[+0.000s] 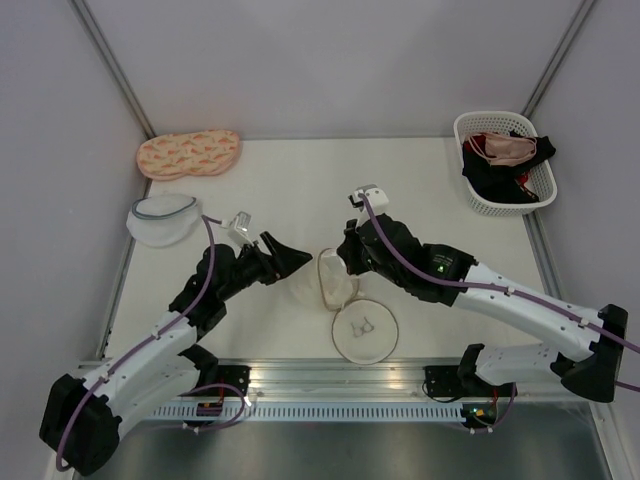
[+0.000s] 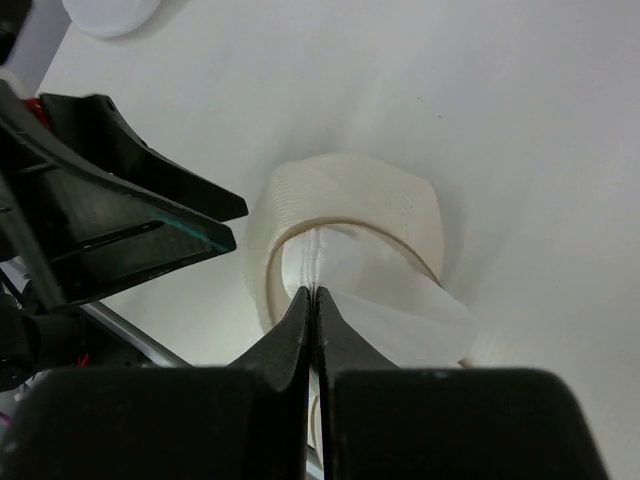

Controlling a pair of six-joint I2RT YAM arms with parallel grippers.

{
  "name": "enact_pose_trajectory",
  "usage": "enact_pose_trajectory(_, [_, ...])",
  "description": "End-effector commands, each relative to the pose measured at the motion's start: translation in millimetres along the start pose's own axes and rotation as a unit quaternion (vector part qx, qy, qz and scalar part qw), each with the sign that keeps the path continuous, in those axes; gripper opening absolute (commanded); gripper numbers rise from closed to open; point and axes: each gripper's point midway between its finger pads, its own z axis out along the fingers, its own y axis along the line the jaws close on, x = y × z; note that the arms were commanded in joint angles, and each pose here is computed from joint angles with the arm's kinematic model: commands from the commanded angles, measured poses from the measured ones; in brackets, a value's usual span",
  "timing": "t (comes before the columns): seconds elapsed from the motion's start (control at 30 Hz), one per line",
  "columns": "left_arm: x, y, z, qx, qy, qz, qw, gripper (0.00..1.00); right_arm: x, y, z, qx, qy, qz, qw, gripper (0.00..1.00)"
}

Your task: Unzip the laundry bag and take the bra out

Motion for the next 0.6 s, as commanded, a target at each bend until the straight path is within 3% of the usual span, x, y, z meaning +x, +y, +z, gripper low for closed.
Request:
enact_pose_trajectory(0.0, [1,-25,-6,0.011,0.029,0.068,0.997,0.86,-9,7,4,-0.011,-0.006,0.014,1.0,0.0])
enact_pose_trajectory(0.23, [25,-20,-6,-0.003,0.057,0.128,0.99,0.93,-13,13,17,-0.012,-0.002,0.021,1.0,0.01])
enact_pose_trajectory(0.33, [33,-3,-6,-0.053,0.07,0.156,0.984,0.95,-17,12,18,-0.008,-0.006,0.024,1.0,0.0])
enact_pose_trajectory(0.57, [21,55,-9,-0.197,0.038,0.188,0.961,0.94,-35,13,9,-0.013,-0.033,0.037,0.999,0.01])
